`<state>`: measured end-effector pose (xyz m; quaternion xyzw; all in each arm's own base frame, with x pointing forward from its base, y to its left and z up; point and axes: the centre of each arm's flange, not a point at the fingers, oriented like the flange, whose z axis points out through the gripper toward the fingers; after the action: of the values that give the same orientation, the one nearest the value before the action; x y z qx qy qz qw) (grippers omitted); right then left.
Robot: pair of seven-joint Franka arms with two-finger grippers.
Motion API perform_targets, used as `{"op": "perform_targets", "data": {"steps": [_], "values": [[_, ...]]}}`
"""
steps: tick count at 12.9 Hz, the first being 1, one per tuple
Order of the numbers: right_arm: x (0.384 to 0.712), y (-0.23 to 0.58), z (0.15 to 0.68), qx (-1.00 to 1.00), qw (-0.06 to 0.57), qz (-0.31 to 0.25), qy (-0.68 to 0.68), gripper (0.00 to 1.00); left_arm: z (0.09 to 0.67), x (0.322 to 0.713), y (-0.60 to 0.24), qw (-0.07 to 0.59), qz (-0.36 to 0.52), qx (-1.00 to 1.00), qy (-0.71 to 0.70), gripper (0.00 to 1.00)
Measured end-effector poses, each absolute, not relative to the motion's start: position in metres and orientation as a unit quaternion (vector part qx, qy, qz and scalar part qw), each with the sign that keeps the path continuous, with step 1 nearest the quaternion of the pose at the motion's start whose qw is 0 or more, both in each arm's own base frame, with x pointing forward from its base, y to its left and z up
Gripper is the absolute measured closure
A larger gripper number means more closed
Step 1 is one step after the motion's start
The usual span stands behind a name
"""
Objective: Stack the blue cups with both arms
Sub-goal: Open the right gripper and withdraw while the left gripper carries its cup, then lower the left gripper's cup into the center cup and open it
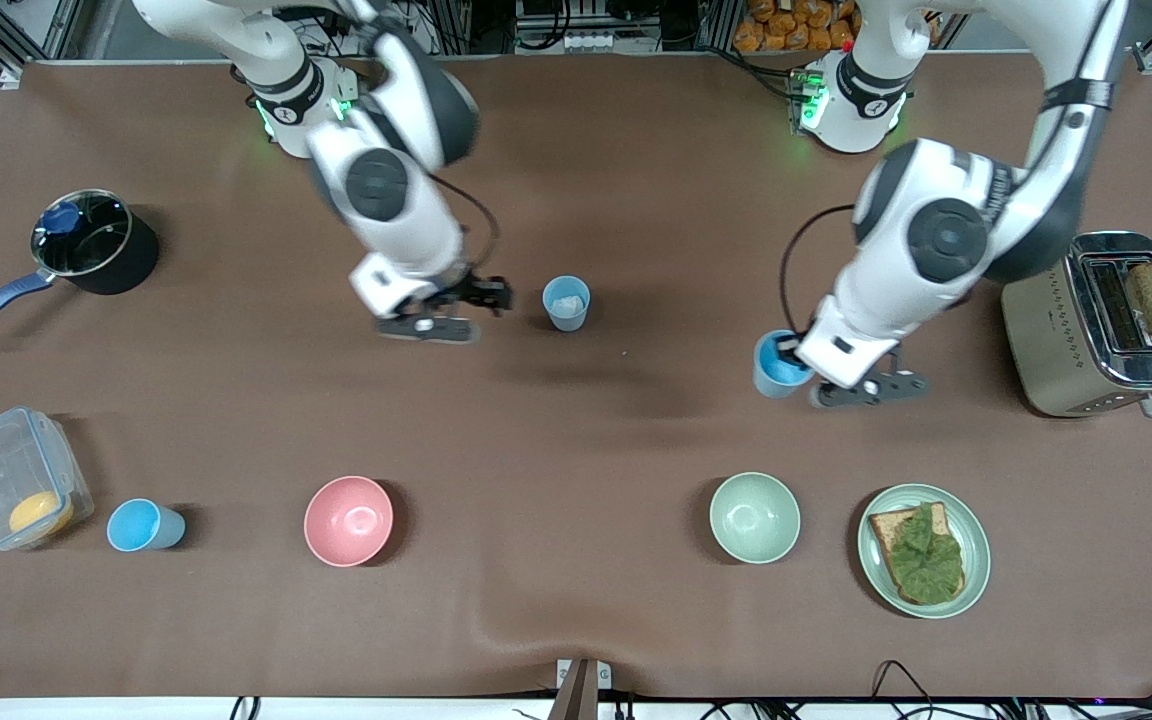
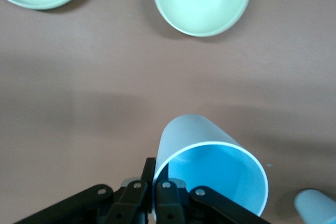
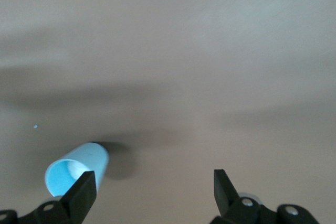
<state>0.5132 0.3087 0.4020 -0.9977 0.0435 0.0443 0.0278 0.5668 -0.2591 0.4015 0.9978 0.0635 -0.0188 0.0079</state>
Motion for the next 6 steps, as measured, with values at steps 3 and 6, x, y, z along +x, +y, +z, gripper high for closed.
{"op": "perform_targets", "data": {"steps": [3,6], "values": [[0.532,0.200,0.466,-0.998,0.031,0.051,-0.007,0.00,0.405,0.527,-0.337,0.023,-0.028,0.997,0.071,0.97],[0.529,0.110,0.523,-0.997,0.035,0.065,-0.015,0.00,0.397,0.465,-0.427,0.036,-0.037,0.994,0.097,0.97]]}}
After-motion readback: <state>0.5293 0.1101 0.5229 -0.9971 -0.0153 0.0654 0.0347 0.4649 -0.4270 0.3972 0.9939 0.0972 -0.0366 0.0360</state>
